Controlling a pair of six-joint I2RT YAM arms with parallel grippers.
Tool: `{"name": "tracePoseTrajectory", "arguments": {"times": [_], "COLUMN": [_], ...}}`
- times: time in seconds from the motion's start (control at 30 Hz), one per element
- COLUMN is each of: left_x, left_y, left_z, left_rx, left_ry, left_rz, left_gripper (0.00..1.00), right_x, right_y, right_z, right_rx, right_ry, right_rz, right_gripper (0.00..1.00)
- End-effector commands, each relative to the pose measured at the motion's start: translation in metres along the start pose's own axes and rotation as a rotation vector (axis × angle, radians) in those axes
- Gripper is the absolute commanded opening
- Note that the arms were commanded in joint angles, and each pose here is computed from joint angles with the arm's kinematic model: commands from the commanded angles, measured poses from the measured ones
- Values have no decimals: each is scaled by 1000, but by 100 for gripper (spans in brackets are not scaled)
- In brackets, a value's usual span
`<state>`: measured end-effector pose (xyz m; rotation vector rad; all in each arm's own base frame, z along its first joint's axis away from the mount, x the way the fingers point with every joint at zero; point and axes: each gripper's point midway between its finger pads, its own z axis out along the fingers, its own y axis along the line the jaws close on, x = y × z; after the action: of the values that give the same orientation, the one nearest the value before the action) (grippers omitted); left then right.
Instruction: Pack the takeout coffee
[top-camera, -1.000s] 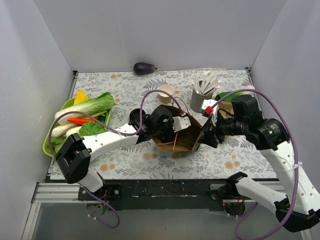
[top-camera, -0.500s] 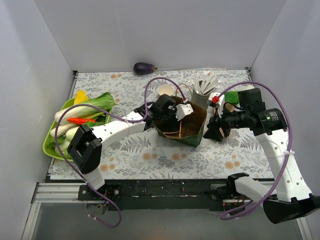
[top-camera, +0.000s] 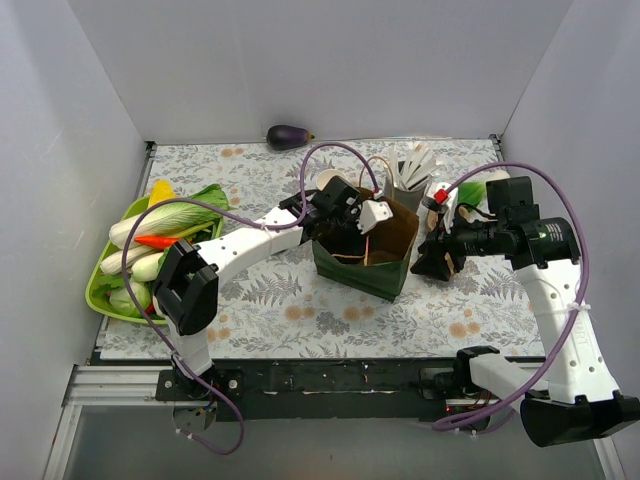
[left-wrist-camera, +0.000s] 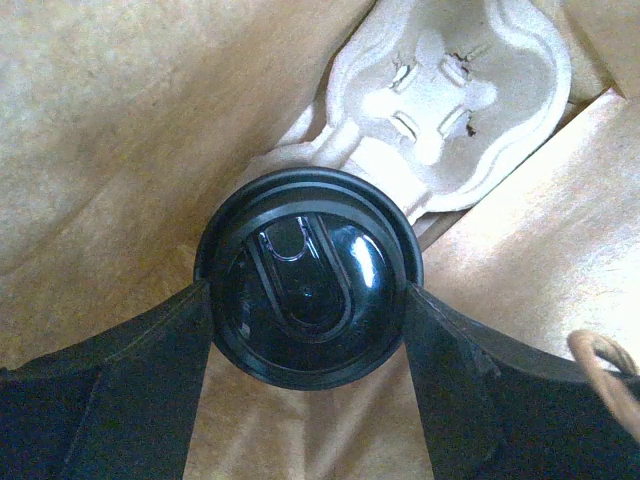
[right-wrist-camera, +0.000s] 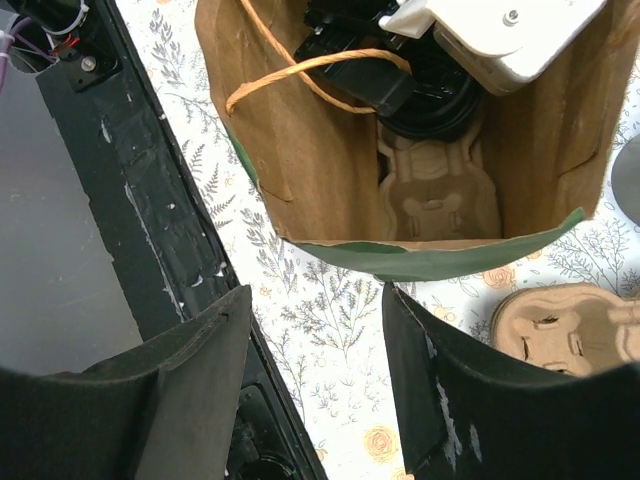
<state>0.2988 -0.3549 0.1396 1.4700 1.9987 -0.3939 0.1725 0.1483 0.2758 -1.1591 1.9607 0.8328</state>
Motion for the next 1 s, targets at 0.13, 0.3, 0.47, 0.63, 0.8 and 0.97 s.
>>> {"name": "tracePoseTrajectory", "arguments": {"times": [0.13,0.3,0.47,0.63,0.8,0.97], "left_x": [30,29,32,31,29,31], "left_y": [-29,-30,-32,-30,-27,-30], "left_z": [-11,-13,-10,-11,-14,-17], "left_rx": [134,137,148,135,118,128], "left_ry": [138,147,182,190,181,197], "left_rz": [-46,-73,-103,-115,-118,-126], "left_gripper": [0,0,0,0,0,9], "right_x": [-11,-11,-10,-8,-6,-6], "right_y": [11,15,16,17,18,18], "right_z": [-10,-13,-14,-15,-15,-14], "right_rx": [19,22,29,44,46,47], "right_ry": [-68,-69,-73,-76,-82,-88], "right_rz": [-32,-30,-28,-35,-30,-32], "right_gripper": [62,62,61,61,61,61]}}
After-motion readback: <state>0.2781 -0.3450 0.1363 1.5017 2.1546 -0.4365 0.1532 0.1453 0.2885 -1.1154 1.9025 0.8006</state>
